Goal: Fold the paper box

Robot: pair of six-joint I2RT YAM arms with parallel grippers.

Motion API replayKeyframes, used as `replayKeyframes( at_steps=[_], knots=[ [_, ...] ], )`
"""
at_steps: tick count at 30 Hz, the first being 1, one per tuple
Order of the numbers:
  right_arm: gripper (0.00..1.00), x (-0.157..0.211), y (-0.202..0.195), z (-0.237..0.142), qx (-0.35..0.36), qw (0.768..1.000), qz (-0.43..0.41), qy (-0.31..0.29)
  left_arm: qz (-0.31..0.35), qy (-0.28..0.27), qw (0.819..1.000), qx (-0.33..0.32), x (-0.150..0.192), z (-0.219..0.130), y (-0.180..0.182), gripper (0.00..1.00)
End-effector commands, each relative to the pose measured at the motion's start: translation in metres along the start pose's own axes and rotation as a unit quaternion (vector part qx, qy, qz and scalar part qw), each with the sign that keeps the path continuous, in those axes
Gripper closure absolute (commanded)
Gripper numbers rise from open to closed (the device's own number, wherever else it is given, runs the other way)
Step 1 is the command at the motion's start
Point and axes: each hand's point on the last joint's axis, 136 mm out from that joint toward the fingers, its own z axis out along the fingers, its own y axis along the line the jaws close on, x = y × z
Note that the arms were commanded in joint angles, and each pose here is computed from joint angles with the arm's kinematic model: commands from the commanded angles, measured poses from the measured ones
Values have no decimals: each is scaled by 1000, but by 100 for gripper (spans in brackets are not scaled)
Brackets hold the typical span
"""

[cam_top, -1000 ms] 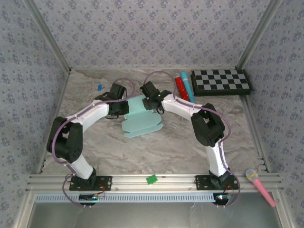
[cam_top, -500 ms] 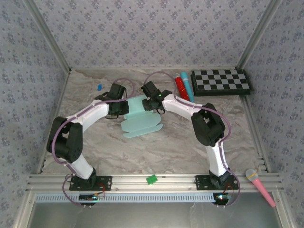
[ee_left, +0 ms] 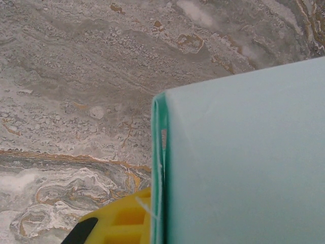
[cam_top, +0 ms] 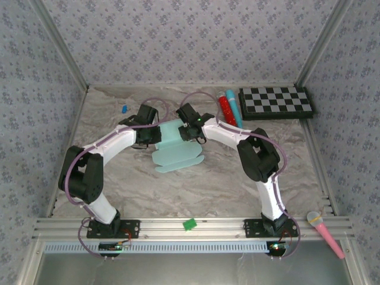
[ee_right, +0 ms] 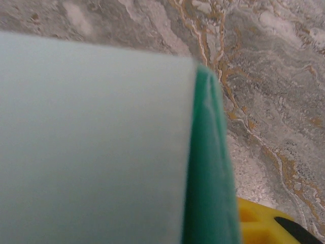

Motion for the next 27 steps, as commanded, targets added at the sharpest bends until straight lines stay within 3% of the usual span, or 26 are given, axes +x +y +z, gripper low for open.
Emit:
replayKeyframes(
  at_steps=[1, 12, 27],
  knots=[
    [64, 21, -18, 11, 42, 998, -18, 44, -4, -14, 1000, 6, -12, -5, -5, 100],
    [77, 16, -39, 9, 110, 993, 9, 28, -3, -12, 1000, 7, -11, -5, -5, 100],
    [91, 37, -77, 13, 267, 960, 61, 58, -5, -8, 1000, 10, -9, -2, -6, 100]
  ],
)
